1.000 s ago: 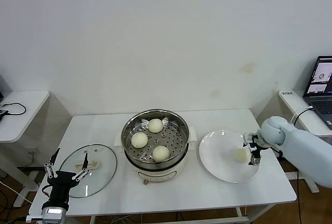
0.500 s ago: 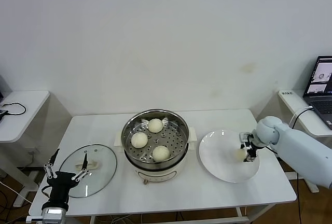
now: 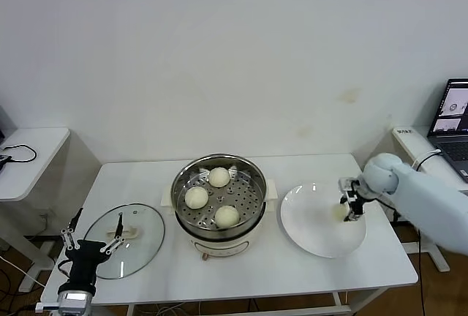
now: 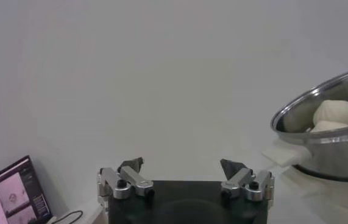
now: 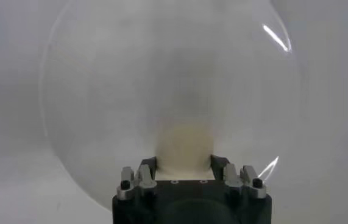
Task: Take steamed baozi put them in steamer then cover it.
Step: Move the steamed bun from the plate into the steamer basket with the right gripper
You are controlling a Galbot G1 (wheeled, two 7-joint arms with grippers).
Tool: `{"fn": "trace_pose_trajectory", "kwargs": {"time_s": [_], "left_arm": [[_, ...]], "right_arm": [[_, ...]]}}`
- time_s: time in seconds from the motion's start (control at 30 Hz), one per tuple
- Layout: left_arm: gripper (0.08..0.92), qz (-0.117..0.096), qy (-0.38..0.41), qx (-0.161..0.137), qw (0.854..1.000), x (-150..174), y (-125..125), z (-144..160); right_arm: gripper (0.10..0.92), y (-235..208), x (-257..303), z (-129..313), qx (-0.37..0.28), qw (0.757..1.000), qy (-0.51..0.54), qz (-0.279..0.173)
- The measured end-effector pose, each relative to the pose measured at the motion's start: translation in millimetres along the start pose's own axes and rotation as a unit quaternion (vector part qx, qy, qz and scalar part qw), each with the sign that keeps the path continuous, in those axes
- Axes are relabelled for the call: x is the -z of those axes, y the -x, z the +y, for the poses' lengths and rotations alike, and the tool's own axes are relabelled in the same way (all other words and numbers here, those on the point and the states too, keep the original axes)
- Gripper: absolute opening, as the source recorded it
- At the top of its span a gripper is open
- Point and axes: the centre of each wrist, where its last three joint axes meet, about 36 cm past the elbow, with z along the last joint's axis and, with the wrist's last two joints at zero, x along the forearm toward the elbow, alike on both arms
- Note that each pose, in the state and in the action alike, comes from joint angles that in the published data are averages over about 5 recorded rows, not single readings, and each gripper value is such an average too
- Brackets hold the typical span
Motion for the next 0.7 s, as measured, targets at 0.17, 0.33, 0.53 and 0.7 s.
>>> {"fn": "trace_pose_trajectory", "kwargs": {"time_s": [0.17, 0.33, 0.53, 0.7], "left_arm": [[0.823, 0.009, -0.017, 0.003, 1.0, 2.1, 2.0, -0.7], [0.823, 0.033, -0.054, 0.007, 0.998, 3.4, 4.4, -0.4], [0.823, 0.06, -0.114, 0.014, 0.992, 0.5, 7.6, -0.4], [0.823, 0.074, -0.149, 0.011, 0.986, -7.1, 6.1, -4.5]], "right_arm": [[0.57, -40.8, 19.1, -20.8, -0.026, 0.999, -0.012, -0.015], [0.574, -86.7, 47.6, -41.5, -0.054, 0.997, -0.025, -0.038], [0.582, -138.4, 95.1, -57.4, -0.08, 0.993, -0.043, -0.074], [0.584, -165.9, 136.5, -59.7, -0.086, 0.99, -0.059, -0.099]]}}
